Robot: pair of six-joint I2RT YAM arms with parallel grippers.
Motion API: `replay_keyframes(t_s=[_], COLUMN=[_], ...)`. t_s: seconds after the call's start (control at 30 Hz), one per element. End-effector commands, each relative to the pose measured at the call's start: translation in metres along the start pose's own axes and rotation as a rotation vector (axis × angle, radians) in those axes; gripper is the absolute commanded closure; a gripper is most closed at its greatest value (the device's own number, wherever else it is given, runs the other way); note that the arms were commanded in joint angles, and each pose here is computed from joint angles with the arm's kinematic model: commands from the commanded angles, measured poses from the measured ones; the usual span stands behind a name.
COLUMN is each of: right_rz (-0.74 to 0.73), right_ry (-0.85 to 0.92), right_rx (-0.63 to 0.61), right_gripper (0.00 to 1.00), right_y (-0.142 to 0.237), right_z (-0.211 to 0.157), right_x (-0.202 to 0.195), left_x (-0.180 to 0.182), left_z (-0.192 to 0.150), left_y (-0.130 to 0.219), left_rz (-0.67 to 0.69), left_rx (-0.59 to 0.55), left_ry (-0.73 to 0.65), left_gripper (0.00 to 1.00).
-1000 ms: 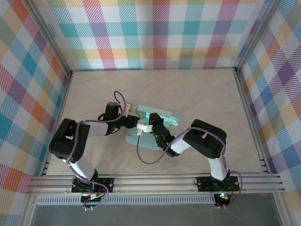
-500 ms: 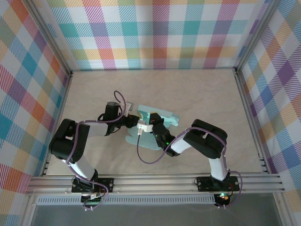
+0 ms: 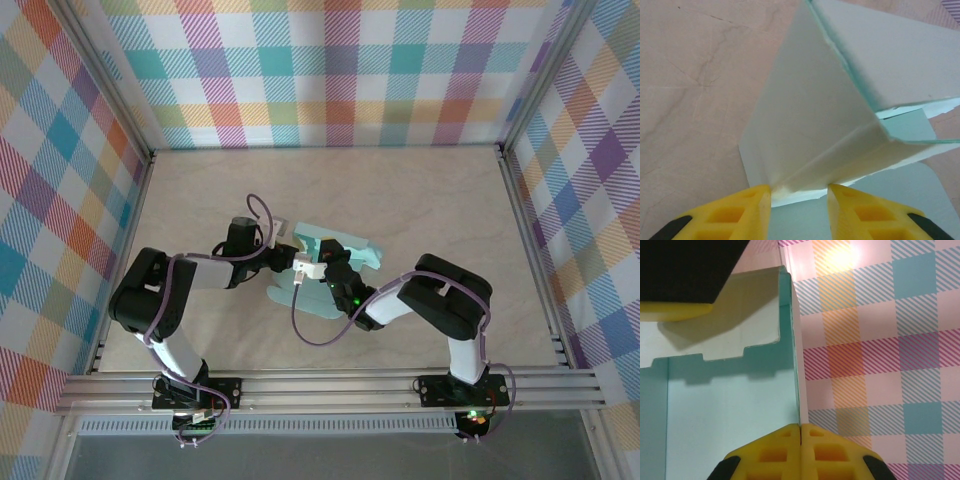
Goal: Fold the paper box
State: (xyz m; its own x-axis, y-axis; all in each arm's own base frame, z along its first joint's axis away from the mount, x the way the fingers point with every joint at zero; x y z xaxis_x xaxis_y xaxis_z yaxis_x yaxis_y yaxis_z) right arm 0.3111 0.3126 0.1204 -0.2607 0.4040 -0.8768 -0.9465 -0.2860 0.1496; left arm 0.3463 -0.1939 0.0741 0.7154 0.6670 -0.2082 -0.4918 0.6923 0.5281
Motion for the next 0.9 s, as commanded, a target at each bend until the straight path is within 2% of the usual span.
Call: replay_keyframes(t_s=[0.0,0.3,0.4,0.6,0.87], right_rz=[0.045,0.052,0.057,0.067,0.077], right_ry=[-0.029,-0.036,-0.038,-0.048,-0.055], right_rx=[0.000,0.001,0.002,0.002,0.009], right_gripper=[1.00,1.00,1.00,1.00,1.00], right_y=[0.003,0.001,0.001,0.002,0.003], right_z=[-0.002,0.000,0.001,0.003,0.001], right_x=[0.005,0.008,0.010,0.013,0.015], left_x=[-0.003,-0.013,-0.014,-0.020,-0.022], left_z=[0.013,0.027,0.032,0.037,0.037], left_y=[-0.008,-0.016,-0.018,-0.027,-0.034], left_rz=[-0.007,0.004,0.046,0.101,0.125], left_rx=[-0.033,-0.060,-0.087,-0.129,-0.135], left_ry=[-0.059,-0.047,-0.030,-0.017,-0.026], left_gripper=[0.66,0.70,0.65,0.64,0.74])
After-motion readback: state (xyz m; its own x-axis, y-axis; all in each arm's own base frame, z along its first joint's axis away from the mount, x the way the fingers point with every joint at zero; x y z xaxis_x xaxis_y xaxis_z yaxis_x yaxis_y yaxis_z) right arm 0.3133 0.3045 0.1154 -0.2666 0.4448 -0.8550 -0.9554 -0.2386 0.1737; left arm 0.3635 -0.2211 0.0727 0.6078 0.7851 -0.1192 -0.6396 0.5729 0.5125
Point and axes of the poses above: each hand's point on the last joint's axis, 136 mm out from that joint toward the fingers, its own y axis back along the fingers, its own x axis along the line the jaws close on, z = x × y, the point moved 3 cm from there along y, back along the fingers, and after that the axes turned 15 degrees about -y, right-handed, at the moved point
